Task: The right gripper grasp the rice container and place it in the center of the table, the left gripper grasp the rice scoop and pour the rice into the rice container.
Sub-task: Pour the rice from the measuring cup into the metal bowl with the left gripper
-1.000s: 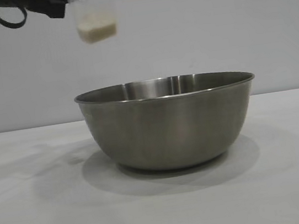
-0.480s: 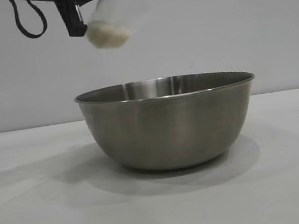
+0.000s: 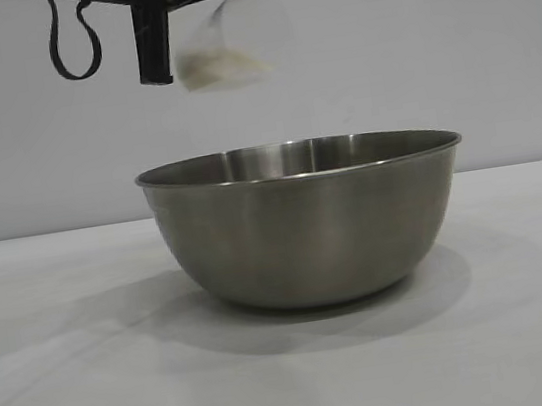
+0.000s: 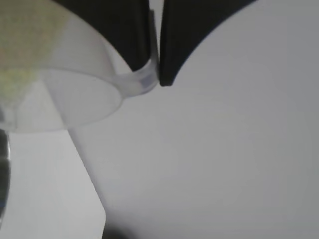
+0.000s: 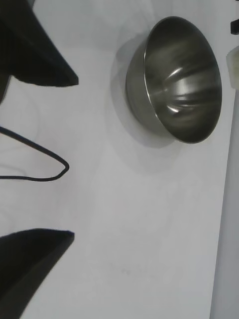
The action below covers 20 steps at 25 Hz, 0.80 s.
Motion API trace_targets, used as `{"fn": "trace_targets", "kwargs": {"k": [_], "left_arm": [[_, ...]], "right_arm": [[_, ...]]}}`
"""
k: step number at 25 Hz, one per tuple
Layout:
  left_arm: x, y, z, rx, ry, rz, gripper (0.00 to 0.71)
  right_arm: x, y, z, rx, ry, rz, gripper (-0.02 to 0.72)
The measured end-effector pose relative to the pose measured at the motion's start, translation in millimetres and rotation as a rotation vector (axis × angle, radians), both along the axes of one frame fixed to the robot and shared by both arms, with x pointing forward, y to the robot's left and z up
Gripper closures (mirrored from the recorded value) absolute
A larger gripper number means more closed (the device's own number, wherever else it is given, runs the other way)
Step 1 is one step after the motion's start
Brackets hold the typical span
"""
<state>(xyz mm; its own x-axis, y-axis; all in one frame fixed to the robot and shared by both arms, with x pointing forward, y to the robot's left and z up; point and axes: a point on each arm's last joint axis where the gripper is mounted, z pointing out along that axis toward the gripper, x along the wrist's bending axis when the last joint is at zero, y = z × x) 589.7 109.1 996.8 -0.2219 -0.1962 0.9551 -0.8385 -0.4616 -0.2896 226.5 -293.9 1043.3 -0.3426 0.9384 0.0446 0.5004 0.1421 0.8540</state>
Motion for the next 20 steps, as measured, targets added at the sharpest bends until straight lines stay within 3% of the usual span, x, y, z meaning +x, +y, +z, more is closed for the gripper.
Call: {"fn": "trace_targets", "kwargs": {"k": [8,20], "left_arm": [[-6.7,-11.9,-0.1,0.071,-0.125,-0.043,0.71],[-8.8,-12.9,-1.8,0.198,-0.326,-0.086,0.71]], "right_arm": [[0.0,0.0,0.0,0.0,0.0,0.0,0.178],[0.0,0.0,0.0,0.0,0.0,0.0,0.178]]}}
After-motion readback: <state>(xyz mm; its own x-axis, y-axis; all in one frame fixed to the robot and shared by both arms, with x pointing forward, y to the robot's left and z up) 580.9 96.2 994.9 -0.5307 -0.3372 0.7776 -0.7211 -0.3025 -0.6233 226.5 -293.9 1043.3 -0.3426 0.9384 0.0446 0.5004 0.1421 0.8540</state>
